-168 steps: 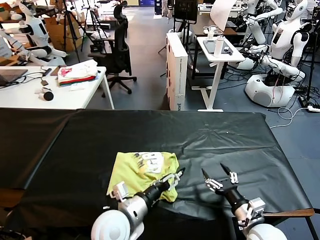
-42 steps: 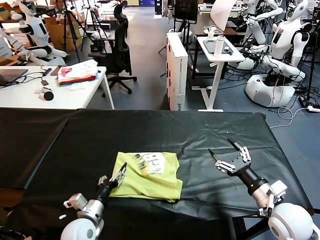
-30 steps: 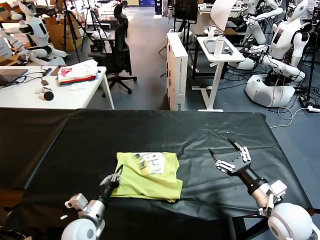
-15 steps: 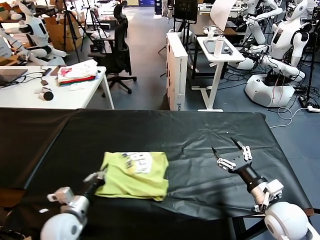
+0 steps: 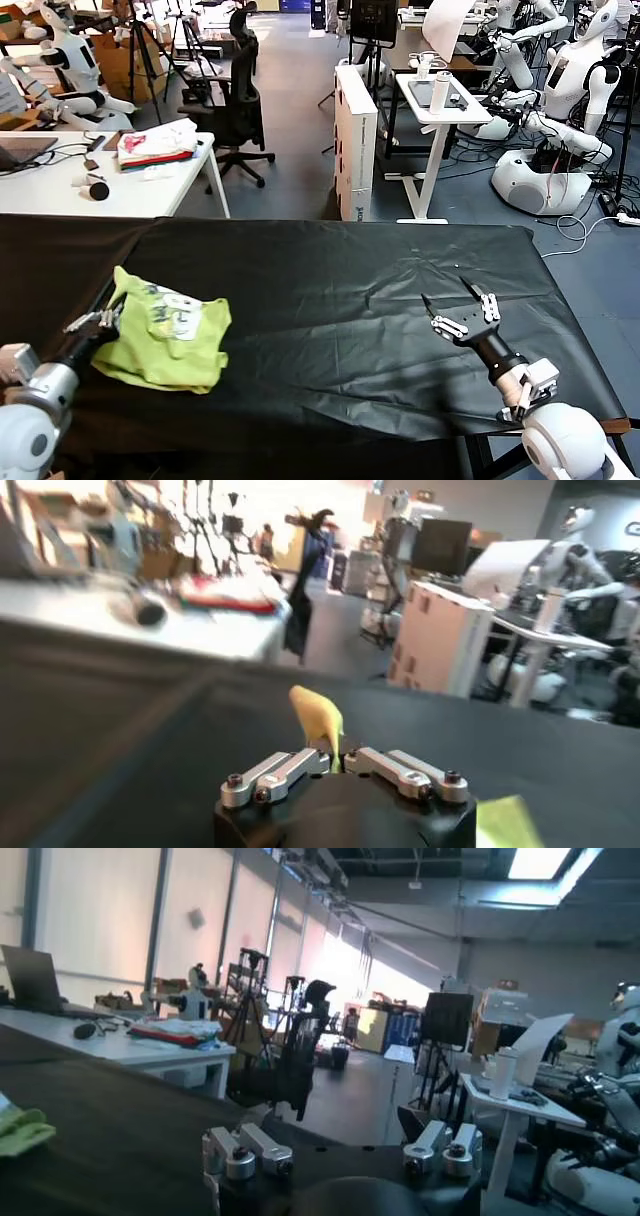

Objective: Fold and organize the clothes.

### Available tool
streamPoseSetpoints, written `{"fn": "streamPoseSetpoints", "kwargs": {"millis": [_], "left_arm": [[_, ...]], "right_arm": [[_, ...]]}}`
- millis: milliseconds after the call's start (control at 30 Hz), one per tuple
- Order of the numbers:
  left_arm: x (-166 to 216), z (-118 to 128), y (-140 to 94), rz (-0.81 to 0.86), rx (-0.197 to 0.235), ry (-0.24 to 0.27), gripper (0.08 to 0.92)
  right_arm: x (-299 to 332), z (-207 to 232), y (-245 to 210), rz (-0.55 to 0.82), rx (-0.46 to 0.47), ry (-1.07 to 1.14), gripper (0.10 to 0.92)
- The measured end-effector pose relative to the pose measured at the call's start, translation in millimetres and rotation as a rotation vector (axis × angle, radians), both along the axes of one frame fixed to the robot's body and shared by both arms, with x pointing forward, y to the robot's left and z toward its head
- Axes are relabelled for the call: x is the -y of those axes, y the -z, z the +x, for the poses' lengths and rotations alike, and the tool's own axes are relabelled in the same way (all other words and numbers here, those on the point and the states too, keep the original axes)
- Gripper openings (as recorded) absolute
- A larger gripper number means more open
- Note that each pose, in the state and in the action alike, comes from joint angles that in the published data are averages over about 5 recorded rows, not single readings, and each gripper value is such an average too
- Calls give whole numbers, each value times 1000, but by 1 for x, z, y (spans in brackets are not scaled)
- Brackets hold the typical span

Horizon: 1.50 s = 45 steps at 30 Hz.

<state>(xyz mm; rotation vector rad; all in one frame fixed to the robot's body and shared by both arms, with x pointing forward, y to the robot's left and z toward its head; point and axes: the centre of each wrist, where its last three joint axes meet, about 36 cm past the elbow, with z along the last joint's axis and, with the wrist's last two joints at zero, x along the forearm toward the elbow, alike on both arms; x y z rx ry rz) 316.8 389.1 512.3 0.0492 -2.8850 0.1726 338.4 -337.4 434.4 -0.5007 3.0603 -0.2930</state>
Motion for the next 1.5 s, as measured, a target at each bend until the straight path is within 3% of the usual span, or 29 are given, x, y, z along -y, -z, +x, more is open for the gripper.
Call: {"fn": "streamPoseSetpoints", "kwargs": {"millis": [133, 233, 433, 633, 733, 867, 1000, 1100, 1267, 1500], "left_arm": [[34, -1, -15, -47, 12, 55, 178], [65, 0, -10, -132, 0, 118, 178], [139, 12, 29, -338, -60, 245, 178], [215, 29, 75, -496, -147, 335, 182], [238, 35, 88, -530, -183, 361, 271], [250, 35, 94, -547, -204, 387, 510], [249, 28, 89, -514, -168, 414, 765], [241, 22, 79, -459, -96, 424, 878], [217, 18, 60, -372, 5, 400, 906], [190, 10, 48, -306, 45, 342, 907]], "right_arm": [[2, -6, -2, -16, -10, 25, 907], [1, -12, -3, -23, -30, 43, 907], [-8, -15, -7, 24, -110, 33, 907], [-20, -9, -13, 129, -275, -11, 907], [-24, -3, -13, 192, -373, -22, 907], [-29, 5, -10, 272, -504, -49, 907], [-43, 11, -4, 356, -624, -88, 907], [-55, 15, 3, 404, -680, -126, 907], [-76, 22, 13, 454, -731, -171, 907], [-103, 30, 32, 481, -750, -197, 906]]}}
